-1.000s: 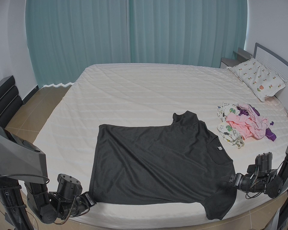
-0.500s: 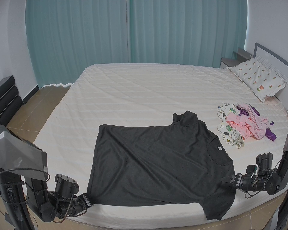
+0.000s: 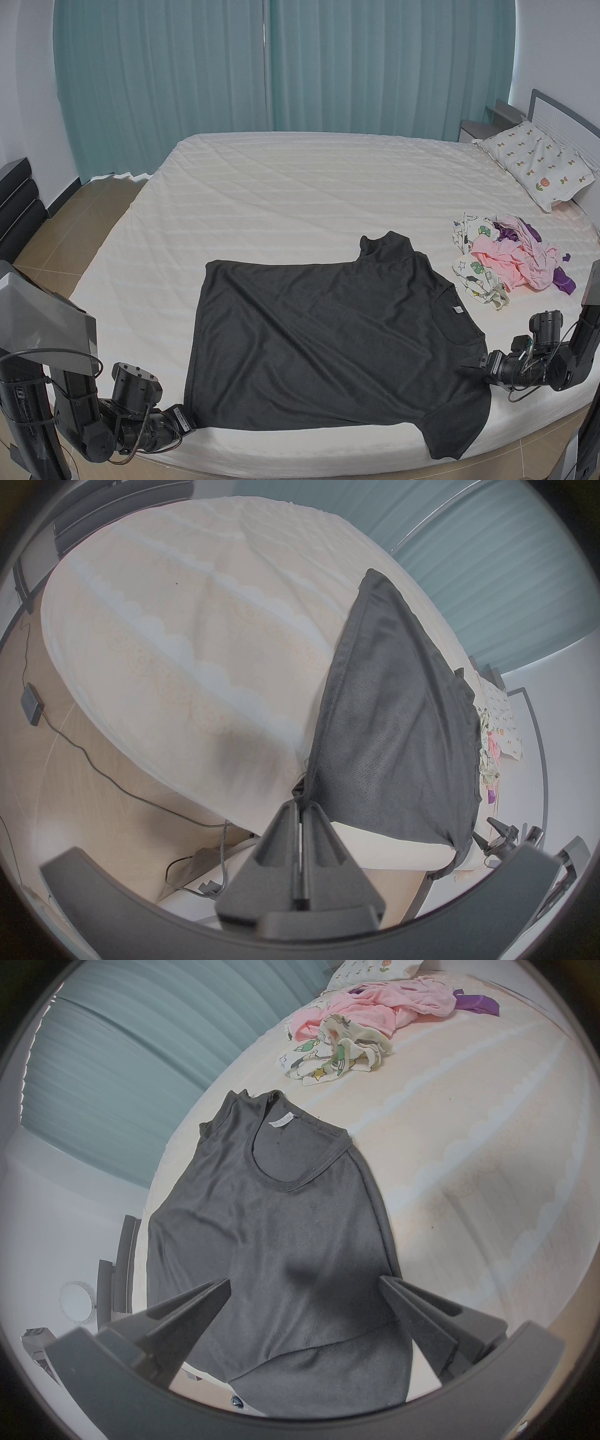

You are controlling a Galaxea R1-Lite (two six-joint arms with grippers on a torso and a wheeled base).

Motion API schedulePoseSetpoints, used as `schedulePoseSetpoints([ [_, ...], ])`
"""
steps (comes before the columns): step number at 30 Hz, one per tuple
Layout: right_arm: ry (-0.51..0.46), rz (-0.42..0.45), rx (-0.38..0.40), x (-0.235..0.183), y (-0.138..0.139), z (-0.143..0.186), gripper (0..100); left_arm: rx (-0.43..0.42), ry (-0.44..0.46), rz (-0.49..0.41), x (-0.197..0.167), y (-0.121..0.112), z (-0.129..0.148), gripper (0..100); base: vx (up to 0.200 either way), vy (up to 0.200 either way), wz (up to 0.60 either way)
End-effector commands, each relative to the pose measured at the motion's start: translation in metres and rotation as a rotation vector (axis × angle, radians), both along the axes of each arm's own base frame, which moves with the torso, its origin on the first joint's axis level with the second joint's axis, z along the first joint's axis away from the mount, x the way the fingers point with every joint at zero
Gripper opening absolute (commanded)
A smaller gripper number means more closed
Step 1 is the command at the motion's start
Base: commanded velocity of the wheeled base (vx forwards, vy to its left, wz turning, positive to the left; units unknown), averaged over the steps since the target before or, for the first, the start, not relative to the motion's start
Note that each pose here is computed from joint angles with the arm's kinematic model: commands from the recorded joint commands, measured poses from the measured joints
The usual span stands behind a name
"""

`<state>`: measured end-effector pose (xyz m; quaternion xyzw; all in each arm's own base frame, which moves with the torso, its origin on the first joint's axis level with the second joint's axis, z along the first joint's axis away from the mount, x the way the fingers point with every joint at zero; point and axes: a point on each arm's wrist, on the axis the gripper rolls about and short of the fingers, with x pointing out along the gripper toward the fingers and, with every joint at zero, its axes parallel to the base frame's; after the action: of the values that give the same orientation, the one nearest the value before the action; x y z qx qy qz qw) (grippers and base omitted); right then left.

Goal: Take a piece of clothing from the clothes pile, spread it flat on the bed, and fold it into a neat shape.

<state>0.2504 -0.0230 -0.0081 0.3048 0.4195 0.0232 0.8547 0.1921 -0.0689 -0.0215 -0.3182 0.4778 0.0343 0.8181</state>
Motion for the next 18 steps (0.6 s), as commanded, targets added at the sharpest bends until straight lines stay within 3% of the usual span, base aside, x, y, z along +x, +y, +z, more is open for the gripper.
schedulePoseSetpoints([
  [1, 0.006, -0.017, 0.001, 0.007, -0.005, -0.006, 100, 0.000, 0.002, 0.004, 0.000, 0.001, -0.001, 0, 0.000, 0.000, 0.00],
  [7, -0.020, -0.082, -0.015, 0.011, -0.025, -0.003, 100, -0.002, 0.003, 0.003, 0.001, 0.001, -0.001, 0, 0.000, 0.000, 0.00],
  [18, 0.007, -0.046, -0.029, 0.012, -0.022, -0.014, 100, -0.002, 0.003, 0.005, 0.001, 0.001, -0.001, 0, 0.000, 0.000, 0.00],
])
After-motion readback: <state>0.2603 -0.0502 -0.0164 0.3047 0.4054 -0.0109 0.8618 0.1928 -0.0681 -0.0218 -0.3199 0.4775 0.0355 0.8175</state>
